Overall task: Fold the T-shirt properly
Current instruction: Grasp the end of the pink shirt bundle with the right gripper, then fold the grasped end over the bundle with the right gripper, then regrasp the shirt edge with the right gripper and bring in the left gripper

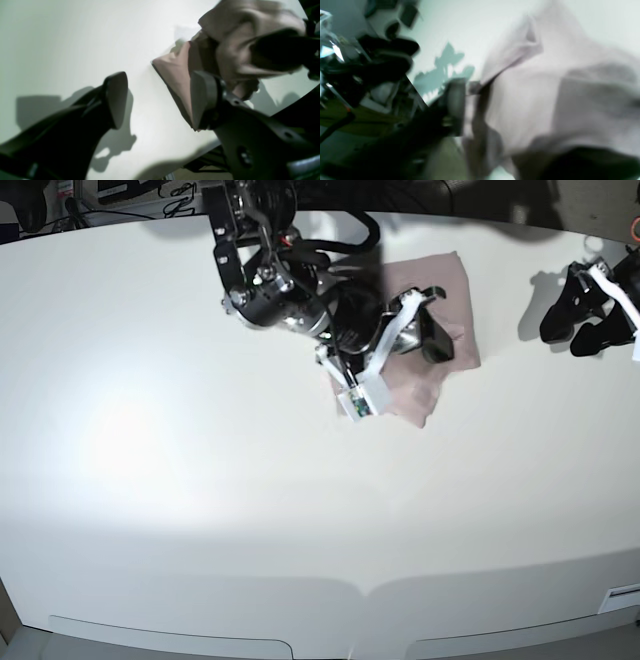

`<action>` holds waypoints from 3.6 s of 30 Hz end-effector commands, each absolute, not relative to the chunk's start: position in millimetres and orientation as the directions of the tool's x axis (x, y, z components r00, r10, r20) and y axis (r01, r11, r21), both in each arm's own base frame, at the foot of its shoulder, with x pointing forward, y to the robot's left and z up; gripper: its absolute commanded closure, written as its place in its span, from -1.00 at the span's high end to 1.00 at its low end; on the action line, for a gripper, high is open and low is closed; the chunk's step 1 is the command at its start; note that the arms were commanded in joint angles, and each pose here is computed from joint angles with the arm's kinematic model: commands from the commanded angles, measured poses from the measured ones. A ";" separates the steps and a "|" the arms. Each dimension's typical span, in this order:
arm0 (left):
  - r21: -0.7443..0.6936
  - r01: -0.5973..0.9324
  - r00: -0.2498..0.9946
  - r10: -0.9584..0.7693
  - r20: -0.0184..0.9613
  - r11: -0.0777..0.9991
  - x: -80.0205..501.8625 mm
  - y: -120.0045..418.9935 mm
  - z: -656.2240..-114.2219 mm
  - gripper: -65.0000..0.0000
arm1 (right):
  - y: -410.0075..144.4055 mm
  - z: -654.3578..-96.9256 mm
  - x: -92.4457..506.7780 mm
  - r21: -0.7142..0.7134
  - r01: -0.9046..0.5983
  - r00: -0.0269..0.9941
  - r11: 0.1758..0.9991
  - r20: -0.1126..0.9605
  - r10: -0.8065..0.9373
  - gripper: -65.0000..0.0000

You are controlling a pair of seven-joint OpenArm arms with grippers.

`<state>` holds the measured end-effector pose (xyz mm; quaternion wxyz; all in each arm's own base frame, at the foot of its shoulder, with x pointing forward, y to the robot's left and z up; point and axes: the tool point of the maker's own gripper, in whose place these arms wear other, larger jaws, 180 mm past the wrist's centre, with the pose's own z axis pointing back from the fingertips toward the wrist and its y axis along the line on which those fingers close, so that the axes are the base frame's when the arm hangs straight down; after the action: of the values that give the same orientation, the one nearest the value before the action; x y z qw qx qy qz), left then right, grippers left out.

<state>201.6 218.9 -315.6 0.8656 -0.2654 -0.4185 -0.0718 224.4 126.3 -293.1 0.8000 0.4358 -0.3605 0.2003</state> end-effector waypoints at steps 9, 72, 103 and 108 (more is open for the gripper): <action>-0.399 0.374 0.601 0.108 0.791 0.837 206.9 217.3 -300.8 0.17 | 159.5 -223.1 207.9 0.623 -0.736 0.599 0.263 0.781 -0.176 0.08; -0.385 0.372 0.597 0.100 0.796 0.845 207.6 219.1 -301.7 0.17 | 51.7 -340.0 211.2 -0.218 -0.854 0.193 0.473 0.711 0.676 -1.00; -0.365 0.372 0.602 0.077 0.794 0.853 207.0 221.1 -304.8 0.17 | 212.5 -321.5 136.6 0.521 -0.810 0.582 0.267 0.770 0.262 -0.89; -0.365 0.372 0.597 0.081 0.798 0.853 207.9 221.2 -303.7 0.17 | 220.9 -295.6 117.9 0.585 -0.804 0.594 0.106 0.779 0.201 -0.18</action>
<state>202.9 221.5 -316.7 0.8670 -0.2541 -0.4221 -0.0750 115.7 213.0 -313.7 0.7121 0.5427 -0.2489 0.3694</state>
